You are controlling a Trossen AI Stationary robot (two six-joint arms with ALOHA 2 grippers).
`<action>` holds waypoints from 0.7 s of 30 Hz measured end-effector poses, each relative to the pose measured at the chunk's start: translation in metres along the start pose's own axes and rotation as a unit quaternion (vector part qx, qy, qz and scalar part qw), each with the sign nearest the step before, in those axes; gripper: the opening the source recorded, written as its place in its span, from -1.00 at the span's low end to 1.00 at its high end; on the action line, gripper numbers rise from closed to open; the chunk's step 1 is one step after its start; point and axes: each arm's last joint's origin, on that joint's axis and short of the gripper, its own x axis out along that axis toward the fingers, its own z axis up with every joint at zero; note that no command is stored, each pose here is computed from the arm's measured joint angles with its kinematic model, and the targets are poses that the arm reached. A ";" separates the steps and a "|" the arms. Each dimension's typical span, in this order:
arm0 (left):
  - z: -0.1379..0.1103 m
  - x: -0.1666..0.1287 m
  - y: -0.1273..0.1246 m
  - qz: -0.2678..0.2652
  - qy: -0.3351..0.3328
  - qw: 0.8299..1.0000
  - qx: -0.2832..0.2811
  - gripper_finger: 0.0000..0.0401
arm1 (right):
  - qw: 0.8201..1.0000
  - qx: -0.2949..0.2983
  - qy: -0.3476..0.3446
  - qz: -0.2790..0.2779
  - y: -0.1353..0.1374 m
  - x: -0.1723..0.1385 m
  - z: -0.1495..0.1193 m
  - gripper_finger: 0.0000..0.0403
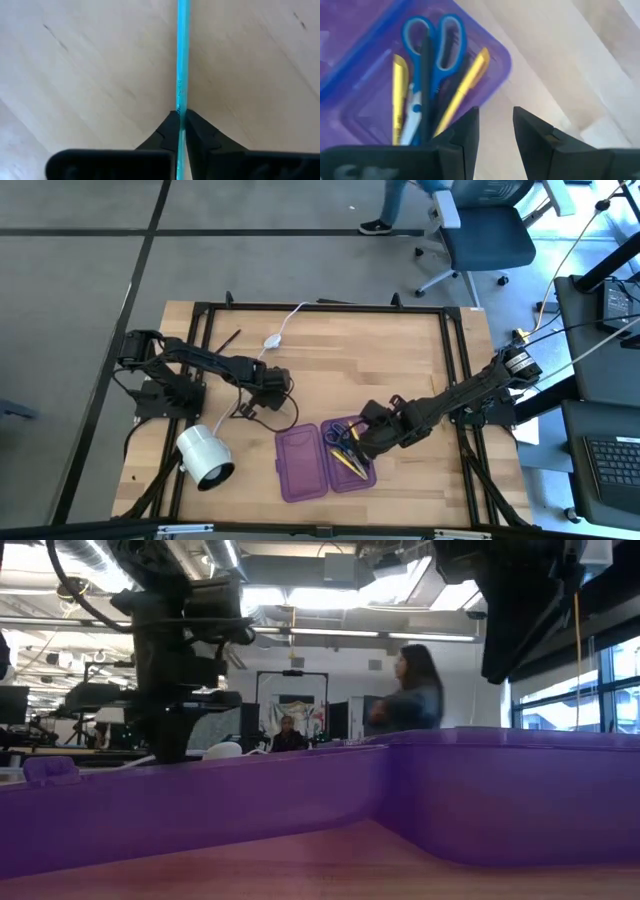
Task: Pick & place school supplies into a supply box
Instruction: Put the light blue pencil into the purple supply box
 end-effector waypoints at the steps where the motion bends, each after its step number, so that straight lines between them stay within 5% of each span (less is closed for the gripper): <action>1: 0.001 0.000 0.001 0.004 -0.005 1.000 -0.008 -0.97 | 1.000 0.001 0.002 -0.004 -0.001 0.000 0.000 -0.38; 10: 0.005 0.000 0.004 0.019 -0.025 0.995 -0.091 -0.97 | 1.000 0.009 0.005 -0.009 -0.002 0.000 -0.001 -0.38; 21: 0.022 -0.019 0.019 0.039 -0.055 0.991 -0.115 -0.97 | 1.000 0.002 0.014 -0.025 -0.005 0.000 -0.003 -0.38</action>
